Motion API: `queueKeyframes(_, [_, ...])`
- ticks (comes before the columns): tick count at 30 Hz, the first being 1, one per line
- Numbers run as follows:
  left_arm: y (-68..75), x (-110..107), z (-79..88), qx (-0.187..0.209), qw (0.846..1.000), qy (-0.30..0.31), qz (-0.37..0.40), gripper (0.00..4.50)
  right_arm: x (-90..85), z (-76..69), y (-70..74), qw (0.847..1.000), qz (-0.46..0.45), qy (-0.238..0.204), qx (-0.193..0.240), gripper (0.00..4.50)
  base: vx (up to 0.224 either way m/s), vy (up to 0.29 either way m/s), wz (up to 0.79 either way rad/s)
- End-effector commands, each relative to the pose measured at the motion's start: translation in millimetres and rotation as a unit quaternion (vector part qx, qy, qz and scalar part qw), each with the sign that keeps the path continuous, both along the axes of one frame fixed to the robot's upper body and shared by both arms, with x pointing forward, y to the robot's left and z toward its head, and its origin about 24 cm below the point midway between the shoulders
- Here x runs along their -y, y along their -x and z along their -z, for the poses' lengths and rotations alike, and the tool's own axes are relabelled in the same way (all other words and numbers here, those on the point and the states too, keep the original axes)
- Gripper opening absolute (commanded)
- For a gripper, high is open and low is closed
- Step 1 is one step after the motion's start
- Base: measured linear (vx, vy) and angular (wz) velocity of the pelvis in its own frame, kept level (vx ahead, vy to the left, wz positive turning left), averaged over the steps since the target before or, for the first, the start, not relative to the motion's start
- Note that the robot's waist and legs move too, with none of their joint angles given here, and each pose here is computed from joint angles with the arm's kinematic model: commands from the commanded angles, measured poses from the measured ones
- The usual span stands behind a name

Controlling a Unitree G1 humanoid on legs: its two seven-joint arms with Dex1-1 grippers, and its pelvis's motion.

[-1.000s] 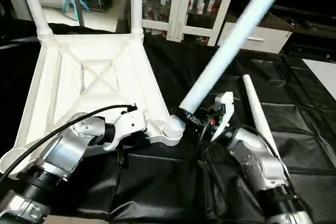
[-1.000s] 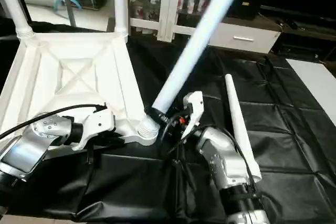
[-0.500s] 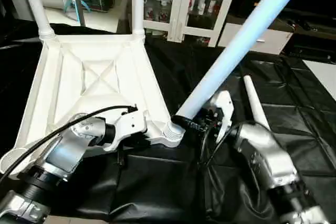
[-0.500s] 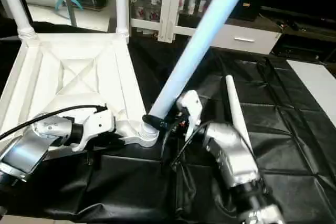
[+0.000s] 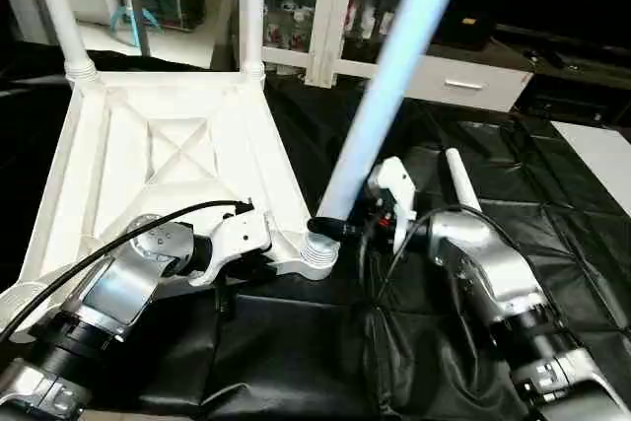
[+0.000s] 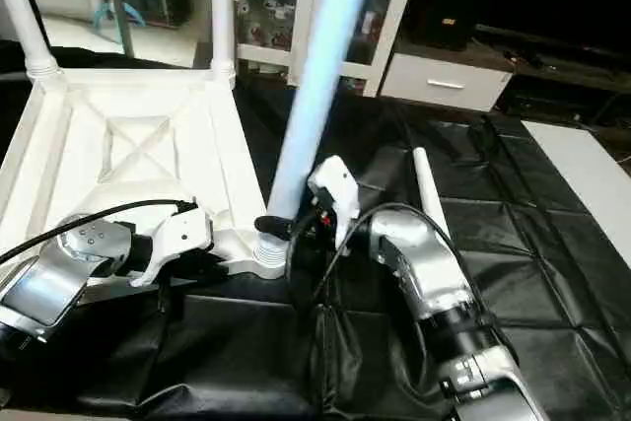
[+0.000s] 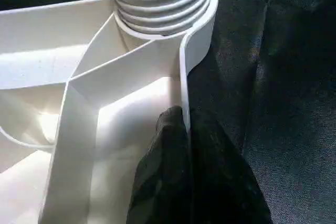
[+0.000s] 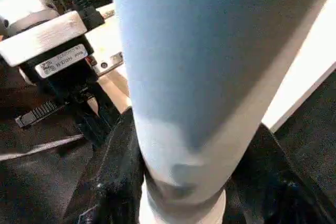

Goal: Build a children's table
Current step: Insert table leg to table base

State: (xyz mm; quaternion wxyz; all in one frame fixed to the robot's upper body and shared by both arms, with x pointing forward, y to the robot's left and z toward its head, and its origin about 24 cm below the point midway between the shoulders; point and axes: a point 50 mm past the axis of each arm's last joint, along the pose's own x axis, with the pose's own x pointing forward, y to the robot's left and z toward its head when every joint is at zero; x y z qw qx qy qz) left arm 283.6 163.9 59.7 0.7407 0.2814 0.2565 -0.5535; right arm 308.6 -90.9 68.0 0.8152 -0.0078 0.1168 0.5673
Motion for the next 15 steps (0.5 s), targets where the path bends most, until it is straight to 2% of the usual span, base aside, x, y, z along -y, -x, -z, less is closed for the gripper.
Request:
queueKeyframes(1, [3.6,11,3.2,-0.005,1.0,0.009,0.025,0.0,12.4,55.4,16.0,0.989,0.015,0.103,-0.11,1.84,0.0,0.0,0.0])
queueKeyframes(3, [3.6,11,3.3,-0.005,1.0,0.009,0.025,0.0,12.0,56.0,15.5,0.988,0.017,0.106,-0.108,1.84,0.0,0.0,0.0])
queueKeyframes(4, [3.6,12,3.4,-0.004,1.0,0.009,0.024,0.0,12.1,60.7,14.3,0.987,0.03,0.125,-0.098,1.84,0.0,0.0,0.0])
queueKeyframes(9, [4.3,13,4.1,-0.004,1.0,0.011,0.024,0.0,15.9,71.5,13.2,0.982,0.075,0.142,-0.1,1.84,0.0,0.0,0.0])
queueKeyframes(13, [4.8,14,4.3,-0.005,1.0,0.013,0.024,0.0,19.0,75.6,14.6,0.981,0.099,0.132,-0.1,1.84,0.0,0.0,0.0])
queueKeyframes(15, [4.8,14,4.6,-0.006,1.0,0.014,0.023,0.0,18.3,73.8,13.6,0.983,0.116,0.108,-0.09,1.84,0.0,0.0,0.0])
